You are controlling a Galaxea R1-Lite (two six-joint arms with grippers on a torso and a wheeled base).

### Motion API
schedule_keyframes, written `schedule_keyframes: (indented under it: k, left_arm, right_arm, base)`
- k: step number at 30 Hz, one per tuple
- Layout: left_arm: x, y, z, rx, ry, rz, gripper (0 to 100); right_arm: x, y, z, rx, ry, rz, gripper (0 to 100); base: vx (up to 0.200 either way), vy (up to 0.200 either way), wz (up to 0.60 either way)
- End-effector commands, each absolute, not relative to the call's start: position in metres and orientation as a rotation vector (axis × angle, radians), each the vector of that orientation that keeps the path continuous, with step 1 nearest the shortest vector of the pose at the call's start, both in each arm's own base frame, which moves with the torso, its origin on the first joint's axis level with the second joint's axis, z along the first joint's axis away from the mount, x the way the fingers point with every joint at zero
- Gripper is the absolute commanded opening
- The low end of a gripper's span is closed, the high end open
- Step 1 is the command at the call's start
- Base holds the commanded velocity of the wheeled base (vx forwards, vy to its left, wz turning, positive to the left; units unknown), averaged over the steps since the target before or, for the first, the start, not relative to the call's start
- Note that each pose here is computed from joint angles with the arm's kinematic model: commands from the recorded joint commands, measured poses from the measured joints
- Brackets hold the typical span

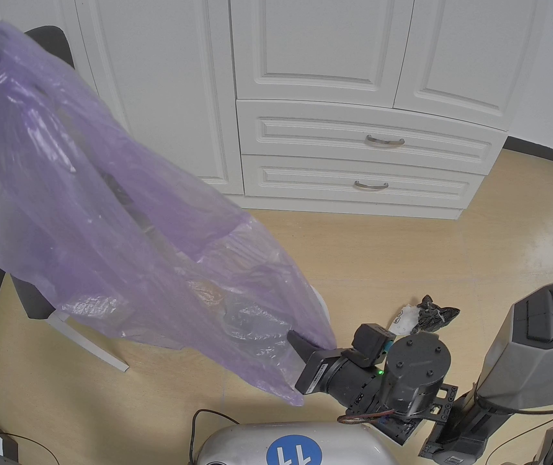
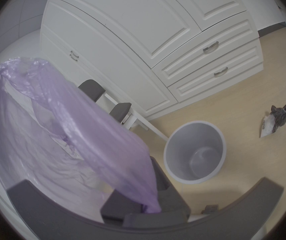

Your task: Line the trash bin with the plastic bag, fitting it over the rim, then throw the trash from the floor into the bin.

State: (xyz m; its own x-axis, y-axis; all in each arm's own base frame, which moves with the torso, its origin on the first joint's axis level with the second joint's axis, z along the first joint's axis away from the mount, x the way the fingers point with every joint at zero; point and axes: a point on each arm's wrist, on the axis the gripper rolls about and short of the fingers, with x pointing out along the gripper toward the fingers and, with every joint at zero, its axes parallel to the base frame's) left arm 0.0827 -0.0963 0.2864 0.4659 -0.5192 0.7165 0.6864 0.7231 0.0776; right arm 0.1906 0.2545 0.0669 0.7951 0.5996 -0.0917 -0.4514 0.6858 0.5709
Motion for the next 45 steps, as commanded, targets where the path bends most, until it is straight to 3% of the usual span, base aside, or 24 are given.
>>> schedule_keyframes:
  k: [1,7,15,26,37,45]
  left_arm:
    - [0.088,-0.102,0.278,-0.214,-0.749,-0.755,0]
    - [0.091,-0.106,0.273,-0.202,-0.724,-0.760,0]
    - [0.097,-0.112,0.265,-0.169,-0.687,-0.762,0]
    - [0.097,-0.112,0.262,-0.138,-0.687,-0.752,0]
    - [0.106,-0.123,0.248,-0.108,-0.613,-0.764,0]
    - [0.128,-0.137,0.227,-0.103,-0.481,-0.753,0]
  right_arm:
    - [0.198,0.243,0.081,0.587,0.229,0.582,0]
    - [0.209,0.224,0.090,0.600,0.199,0.541,0]
    - [0.209,0.213,0.112,0.640,0.147,0.584,0]
    - [0.219,0.211,0.097,0.629,0.193,0.570,0]
    - [0.219,0.201,0.109,0.632,0.150,0.560,0]
    - [0.228,0.169,0.156,0.588,0.108,0.462,0]
  base:
    - [0.000,0.000,0.00]
    - [0.000,0.000,0.00]
    - [0.000,0.000,0.00]
    - [0.000,0.000,0.00]
    - [0.000,0.000,0.00]
    - [0.000,0.000,0.00]
